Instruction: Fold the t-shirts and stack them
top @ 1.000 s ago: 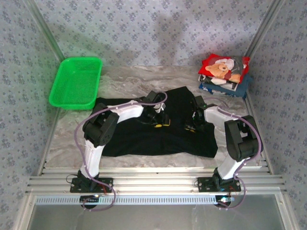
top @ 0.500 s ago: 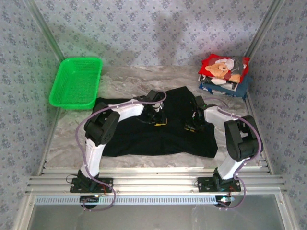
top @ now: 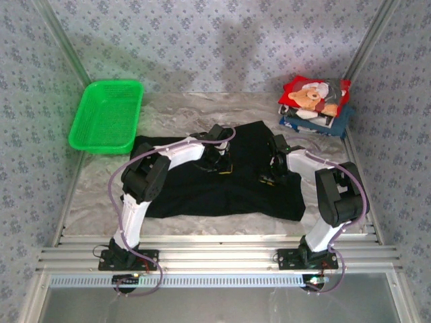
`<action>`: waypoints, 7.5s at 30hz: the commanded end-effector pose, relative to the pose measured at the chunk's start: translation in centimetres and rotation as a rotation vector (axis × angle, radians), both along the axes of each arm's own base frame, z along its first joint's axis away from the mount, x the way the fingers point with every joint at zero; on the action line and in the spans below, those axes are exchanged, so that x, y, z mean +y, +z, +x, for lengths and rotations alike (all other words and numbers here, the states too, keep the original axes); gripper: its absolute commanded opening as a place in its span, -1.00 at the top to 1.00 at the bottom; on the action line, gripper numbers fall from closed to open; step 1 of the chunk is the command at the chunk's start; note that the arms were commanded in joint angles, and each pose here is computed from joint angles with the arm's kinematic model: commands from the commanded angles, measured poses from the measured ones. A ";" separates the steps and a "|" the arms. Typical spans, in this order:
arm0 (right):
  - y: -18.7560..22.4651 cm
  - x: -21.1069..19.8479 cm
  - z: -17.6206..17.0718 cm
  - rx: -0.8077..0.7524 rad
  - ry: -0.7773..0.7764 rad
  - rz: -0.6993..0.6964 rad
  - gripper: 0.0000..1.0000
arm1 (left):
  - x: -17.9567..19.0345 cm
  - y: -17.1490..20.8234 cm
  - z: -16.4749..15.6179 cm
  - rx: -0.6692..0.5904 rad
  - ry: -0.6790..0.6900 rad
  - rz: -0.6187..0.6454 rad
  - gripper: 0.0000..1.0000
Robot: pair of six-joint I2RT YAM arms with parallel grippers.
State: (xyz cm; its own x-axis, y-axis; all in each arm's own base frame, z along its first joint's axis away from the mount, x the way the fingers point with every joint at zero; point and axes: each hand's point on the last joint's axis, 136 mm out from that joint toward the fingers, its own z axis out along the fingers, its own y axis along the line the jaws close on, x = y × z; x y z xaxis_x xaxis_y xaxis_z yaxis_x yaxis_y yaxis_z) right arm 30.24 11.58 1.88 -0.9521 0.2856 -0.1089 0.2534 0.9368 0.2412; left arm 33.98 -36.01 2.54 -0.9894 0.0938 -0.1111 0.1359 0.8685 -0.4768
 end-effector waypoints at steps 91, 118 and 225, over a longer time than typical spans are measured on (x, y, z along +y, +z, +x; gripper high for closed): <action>1.5 -3.5 22.9 -0.110 0.112 0.086 -0.29 | 27.9 13.9 10.4 -0.284 0.424 0.013 -0.81; 10.0 0.5 25.4 -0.366 0.191 0.134 1.00 | 29.2 12.9 7.4 -0.257 0.402 0.016 -0.77; 9.3 -13.0 6.6 -0.129 0.059 -0.279 1.00 | 31.5 7.1 11.7 -0.170 0.530 0.231 -0.60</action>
State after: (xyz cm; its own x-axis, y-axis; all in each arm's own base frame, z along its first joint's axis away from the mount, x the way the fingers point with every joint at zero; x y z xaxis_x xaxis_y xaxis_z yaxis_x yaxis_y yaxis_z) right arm 36.66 -0.46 11.06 -0.9285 0.2066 -0.3086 0.1978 0.9784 0.0599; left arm 43.99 -4.36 9.28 -0.8873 -0.3706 -0.2746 -0.2925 0.9124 -0.2862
